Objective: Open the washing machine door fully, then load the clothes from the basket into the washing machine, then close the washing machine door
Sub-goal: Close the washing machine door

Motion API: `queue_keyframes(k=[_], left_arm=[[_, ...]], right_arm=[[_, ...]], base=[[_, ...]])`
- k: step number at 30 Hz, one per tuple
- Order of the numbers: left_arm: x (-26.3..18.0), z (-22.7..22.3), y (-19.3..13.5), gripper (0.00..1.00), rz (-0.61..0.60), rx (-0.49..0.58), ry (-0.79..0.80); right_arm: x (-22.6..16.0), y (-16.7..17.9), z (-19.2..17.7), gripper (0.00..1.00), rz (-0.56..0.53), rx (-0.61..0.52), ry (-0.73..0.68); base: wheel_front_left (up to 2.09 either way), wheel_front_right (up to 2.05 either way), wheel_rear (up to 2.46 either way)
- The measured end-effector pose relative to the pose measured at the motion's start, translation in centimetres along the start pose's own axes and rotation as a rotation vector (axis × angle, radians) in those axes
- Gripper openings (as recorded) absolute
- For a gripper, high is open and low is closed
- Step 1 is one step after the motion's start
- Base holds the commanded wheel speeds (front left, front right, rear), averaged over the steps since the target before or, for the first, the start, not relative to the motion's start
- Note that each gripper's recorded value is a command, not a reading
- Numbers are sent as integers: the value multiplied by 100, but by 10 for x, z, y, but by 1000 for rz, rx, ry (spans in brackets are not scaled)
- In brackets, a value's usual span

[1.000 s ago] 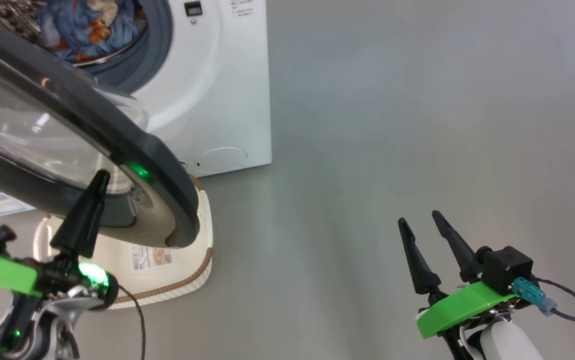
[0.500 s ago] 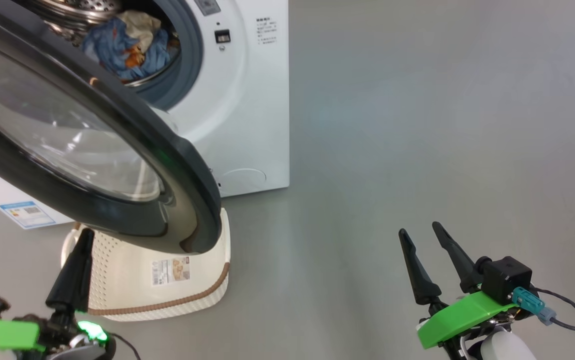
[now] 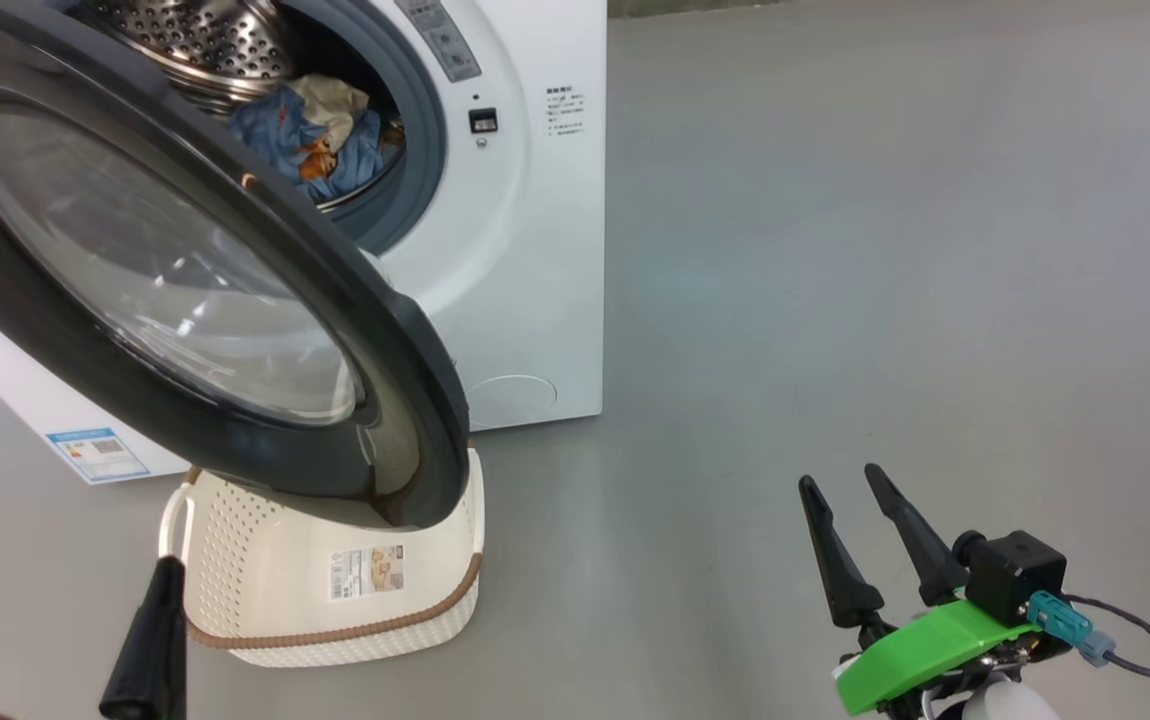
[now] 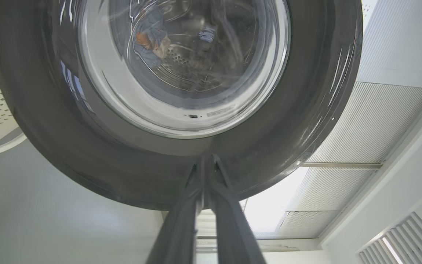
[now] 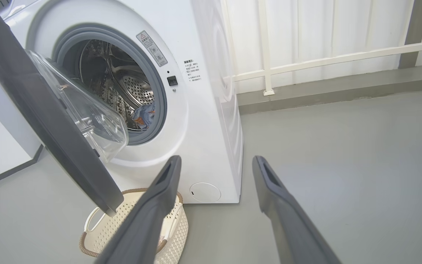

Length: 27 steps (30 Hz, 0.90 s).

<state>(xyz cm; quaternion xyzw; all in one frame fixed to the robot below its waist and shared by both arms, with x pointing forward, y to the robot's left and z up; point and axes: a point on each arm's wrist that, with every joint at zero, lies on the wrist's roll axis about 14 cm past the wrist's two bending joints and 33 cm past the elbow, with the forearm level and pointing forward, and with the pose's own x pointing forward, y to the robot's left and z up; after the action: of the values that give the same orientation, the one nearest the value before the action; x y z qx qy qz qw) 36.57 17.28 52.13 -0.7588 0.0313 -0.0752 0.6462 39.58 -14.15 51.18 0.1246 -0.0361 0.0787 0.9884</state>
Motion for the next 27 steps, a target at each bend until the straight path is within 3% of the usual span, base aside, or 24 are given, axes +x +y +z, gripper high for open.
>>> queue_keyframes(k=[2, 3, 4, 13, 18, 19, 21, 27], left_arm=[[-5, 2, 3, 28, 9, 2, -23], [-7, 4, 2, 50, 10, 6, -37], [-8, 6, 2, 97, 8, 10, -54], [-17, 21, -2, 100, 16, 134, -155], [-14, 20, -21, 100, -21, 373, -177], [-13, 16, -27, 100, -37, 523, -169], [-13, 10, -27, 100, -53, 656, -157], [-13, 10, -19, 100, -53, 918, -136]], right_arm=[[-2, 1, -2, 100, 0, 6, 5], [-3, 1, -3, 100, 2, 6, 7], [-2, 2, -2, 100, 4, 6, 6], [3, 11, -2, 100, 31, 10, 2], [4, 14, 0, 100, 39, 11, -2], [4, 14, -1, 100, 39, 12, -1], [4, 14, -1, 100, 38, 17, -1], [4, 14, 0, 100, 38, 18, -3]], base=[[0, 0, 0], [0, 0, 0], [0, 0, 0], [0, 0, 0], [0, 0, 0], [0, 0, 0], [0, 0, 0], [0, 0, 0]])
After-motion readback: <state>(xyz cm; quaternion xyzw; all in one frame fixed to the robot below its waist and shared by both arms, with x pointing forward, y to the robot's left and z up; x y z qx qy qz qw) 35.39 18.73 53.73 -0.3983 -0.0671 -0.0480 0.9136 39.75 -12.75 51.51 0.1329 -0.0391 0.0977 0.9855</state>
